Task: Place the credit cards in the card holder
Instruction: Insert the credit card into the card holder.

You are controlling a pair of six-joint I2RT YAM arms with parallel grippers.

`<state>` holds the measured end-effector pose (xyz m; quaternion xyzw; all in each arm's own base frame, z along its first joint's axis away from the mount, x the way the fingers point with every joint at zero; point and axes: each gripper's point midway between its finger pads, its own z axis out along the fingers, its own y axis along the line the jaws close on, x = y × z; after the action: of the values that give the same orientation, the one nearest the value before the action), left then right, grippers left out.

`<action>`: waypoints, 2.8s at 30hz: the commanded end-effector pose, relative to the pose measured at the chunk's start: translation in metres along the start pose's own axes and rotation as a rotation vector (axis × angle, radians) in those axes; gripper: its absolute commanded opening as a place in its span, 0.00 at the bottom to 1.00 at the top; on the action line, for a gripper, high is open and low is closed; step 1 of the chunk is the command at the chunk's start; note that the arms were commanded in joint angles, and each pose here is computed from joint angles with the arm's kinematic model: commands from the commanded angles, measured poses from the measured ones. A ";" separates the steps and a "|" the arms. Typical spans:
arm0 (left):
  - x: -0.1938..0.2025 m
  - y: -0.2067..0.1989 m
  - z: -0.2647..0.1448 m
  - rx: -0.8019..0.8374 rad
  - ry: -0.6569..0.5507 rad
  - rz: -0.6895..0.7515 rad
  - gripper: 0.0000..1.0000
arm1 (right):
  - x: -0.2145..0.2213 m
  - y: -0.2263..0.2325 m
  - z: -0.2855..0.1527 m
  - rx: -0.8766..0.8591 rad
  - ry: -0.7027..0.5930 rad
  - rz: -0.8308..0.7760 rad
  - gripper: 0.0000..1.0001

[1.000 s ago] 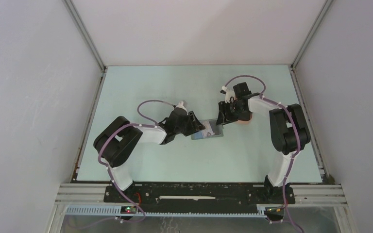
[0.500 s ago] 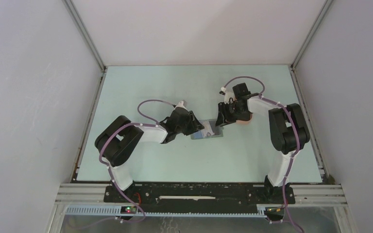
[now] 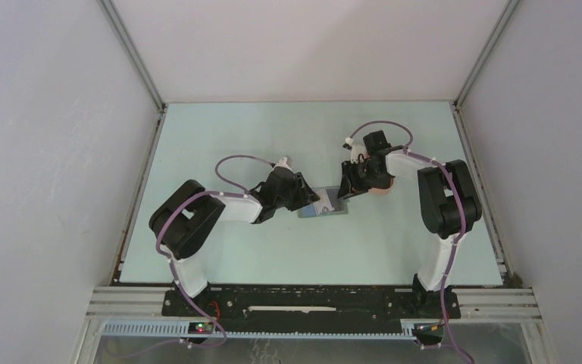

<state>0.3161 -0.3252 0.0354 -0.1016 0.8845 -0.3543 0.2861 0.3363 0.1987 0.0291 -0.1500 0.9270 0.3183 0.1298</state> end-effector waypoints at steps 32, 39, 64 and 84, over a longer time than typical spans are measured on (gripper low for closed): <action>-0.003 -0.021 -0.009 0.120 -0.002 -0.043 0.44 | -0.001 -0.003 0.003 0.008 0.015 0.025 0.31; 0.010 -0.012 -0.021 0.126 0.026 -0.082 0.47 | -0.002 -0.002 0.003 0.005 0.012 0.022 0.31; 0.023 0.000 -0.007 0.187 0.064 -0.219 0.49 | -0.001 0.001 0.002 -0.011 0.017 0.025 0.31; 0.020 0.012 0.000 0.255 0.046 -0.314 0.45 | -0.001 0.002 0.003 -0.022 0.019 0.027 0.31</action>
<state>0.3007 -0.3333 0.0358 -0.1819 0.8017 -0.5237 0.2236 0.3345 0.1990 0.0260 -0.1465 0.9277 0.3210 0.1218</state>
